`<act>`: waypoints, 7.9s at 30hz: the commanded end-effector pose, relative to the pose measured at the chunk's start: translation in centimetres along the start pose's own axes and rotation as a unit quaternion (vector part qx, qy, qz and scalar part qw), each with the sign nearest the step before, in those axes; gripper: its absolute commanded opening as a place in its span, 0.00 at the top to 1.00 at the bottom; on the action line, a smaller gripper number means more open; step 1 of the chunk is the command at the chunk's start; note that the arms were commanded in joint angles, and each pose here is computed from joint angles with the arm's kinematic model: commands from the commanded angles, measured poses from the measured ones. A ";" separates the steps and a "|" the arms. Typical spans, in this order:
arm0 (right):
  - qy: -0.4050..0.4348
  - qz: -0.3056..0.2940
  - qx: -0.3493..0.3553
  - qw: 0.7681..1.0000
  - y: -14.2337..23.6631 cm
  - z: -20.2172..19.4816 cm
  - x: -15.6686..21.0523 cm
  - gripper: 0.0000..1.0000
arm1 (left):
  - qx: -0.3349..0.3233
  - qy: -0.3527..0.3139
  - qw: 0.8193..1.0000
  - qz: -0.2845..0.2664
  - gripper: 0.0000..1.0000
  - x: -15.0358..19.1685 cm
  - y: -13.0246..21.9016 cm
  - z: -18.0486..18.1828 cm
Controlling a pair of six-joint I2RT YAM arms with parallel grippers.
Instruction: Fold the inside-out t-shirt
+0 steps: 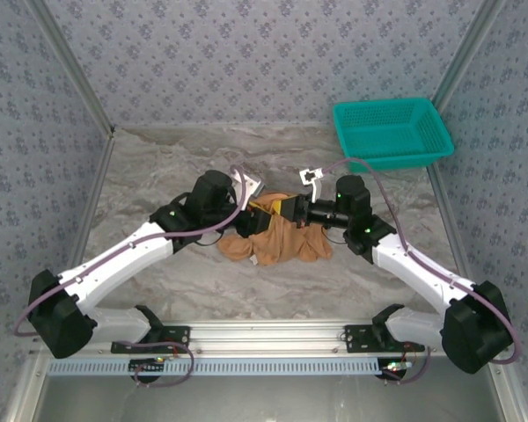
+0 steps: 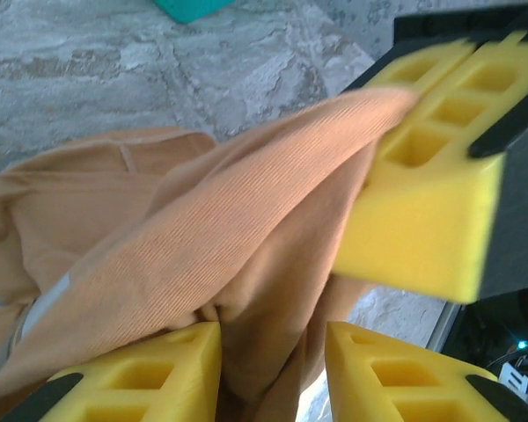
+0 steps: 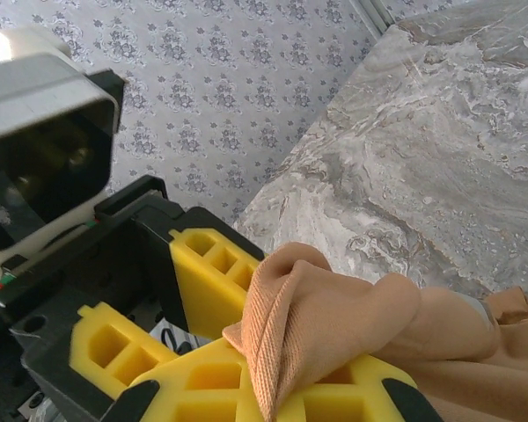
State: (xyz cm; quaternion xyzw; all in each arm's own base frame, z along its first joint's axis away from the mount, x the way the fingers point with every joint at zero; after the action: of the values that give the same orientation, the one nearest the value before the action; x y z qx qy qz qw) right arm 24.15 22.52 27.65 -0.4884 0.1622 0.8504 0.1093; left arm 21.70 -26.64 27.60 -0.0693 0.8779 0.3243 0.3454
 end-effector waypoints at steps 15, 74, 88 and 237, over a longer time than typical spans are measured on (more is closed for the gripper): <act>0.023 -0.012 0.014 1.000 0.9 0.2 -0.4 1.00 | 0.036 0.007 0.999 -0.025 0.99 -2.1 0.2 -0.3; 0.141 0.003 -0.050 0.989 2.4 4.9 -1.3 1.00 | 0.018 0.231 0.969 -0.087 1.00 -6.8 3.3 5.3; 0.072 -0.071 -0.061 0.993 1.3 2.5 -2.3 1.00 | 0.009 0.190 0.977 -0.095 0.41 -4.7 5.1 4.6; 0.117 -0.040 0.134 0.983 2.0 -0.3 -2.0 1.00 | 0.064 0.088 0.991 -0.078 1.00 -5.7 3.3 -0.2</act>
State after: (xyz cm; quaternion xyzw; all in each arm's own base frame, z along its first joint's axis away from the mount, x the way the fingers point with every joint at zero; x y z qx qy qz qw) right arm 24.28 21.63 30.61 -0.5732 0.1957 0.7761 0.1757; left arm 26.05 -25.01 28.91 -0.1474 0.9089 0.3089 0.2381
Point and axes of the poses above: each hand's point on the last joint's axis, 136 mm out from that joint toward the fingers, its own y axis back along the fingers, its own z axis along the line the jaws close on, x = y × z, the point moved 6 cm from there along y, back along the fingers, and after that the axes turned 13 degrees about y, right-handed, at the moved point
